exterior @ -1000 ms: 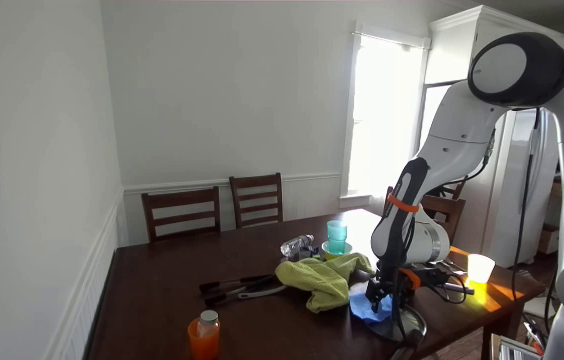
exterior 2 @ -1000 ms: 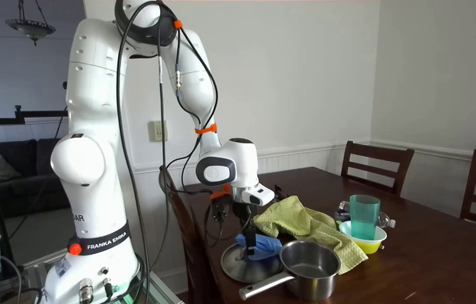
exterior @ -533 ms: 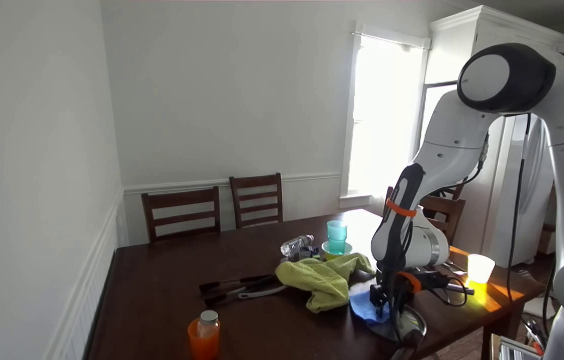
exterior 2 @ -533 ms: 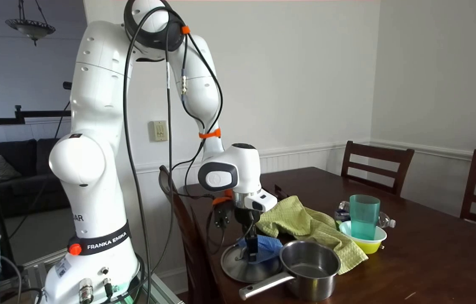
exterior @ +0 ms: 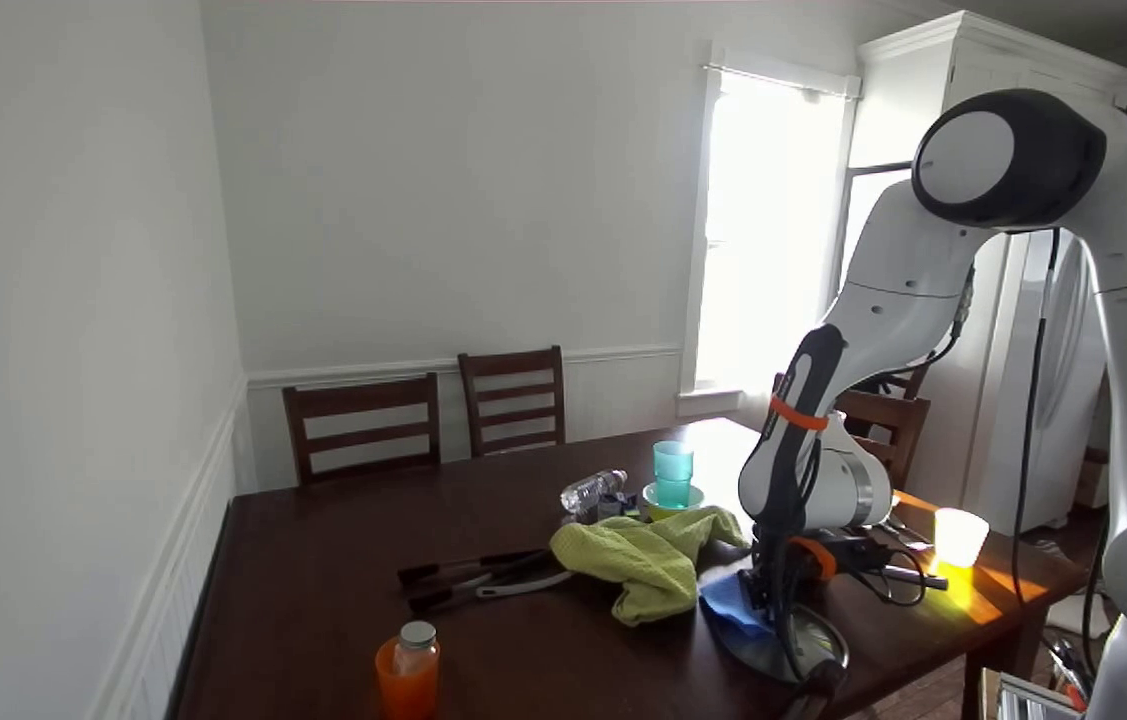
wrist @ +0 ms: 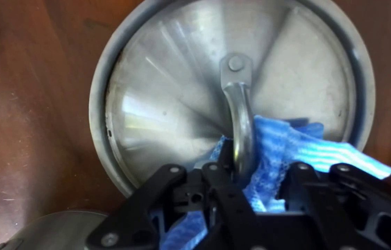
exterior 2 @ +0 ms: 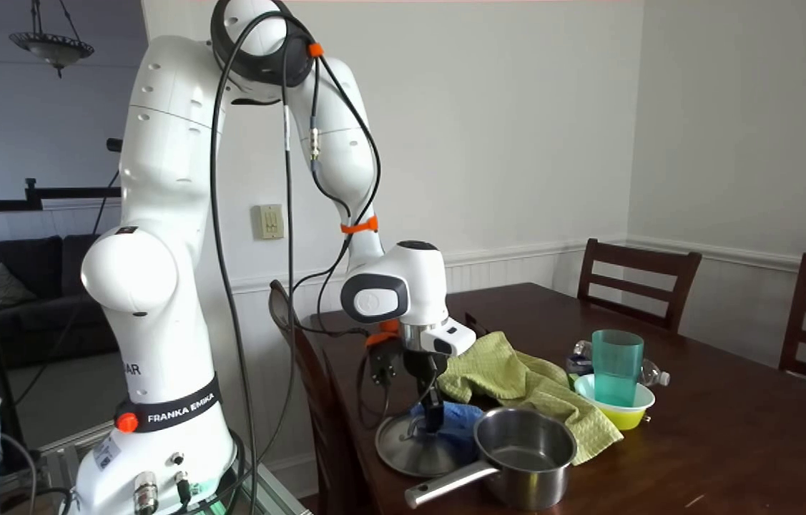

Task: Use the towel to lift the lid put it on the pot and then put the towel on the table

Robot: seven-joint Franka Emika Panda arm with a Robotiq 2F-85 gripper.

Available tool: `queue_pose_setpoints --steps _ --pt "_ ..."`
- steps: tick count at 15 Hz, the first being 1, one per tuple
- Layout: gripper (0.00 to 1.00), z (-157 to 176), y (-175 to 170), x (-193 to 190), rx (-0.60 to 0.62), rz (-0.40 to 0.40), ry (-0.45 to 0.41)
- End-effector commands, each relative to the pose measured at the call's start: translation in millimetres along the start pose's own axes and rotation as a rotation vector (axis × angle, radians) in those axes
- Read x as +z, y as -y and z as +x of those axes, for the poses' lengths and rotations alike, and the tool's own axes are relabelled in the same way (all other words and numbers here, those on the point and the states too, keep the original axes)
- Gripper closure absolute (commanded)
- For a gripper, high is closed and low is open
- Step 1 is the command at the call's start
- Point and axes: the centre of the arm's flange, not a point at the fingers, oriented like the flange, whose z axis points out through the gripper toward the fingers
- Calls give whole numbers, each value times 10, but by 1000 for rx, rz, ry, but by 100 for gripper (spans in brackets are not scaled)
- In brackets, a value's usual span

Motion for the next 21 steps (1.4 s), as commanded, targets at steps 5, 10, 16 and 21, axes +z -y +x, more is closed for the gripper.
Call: queue_pose_setpoints --steps 5,10,16,21 --pt "97 -11 -18 -284 -54 12 30" --pt "97 74 -57 -656 -121 22 16" --pt "97 182 -75 -1004 -144 49 17" --pt "97 217 -61 -1113 -152 71 33"
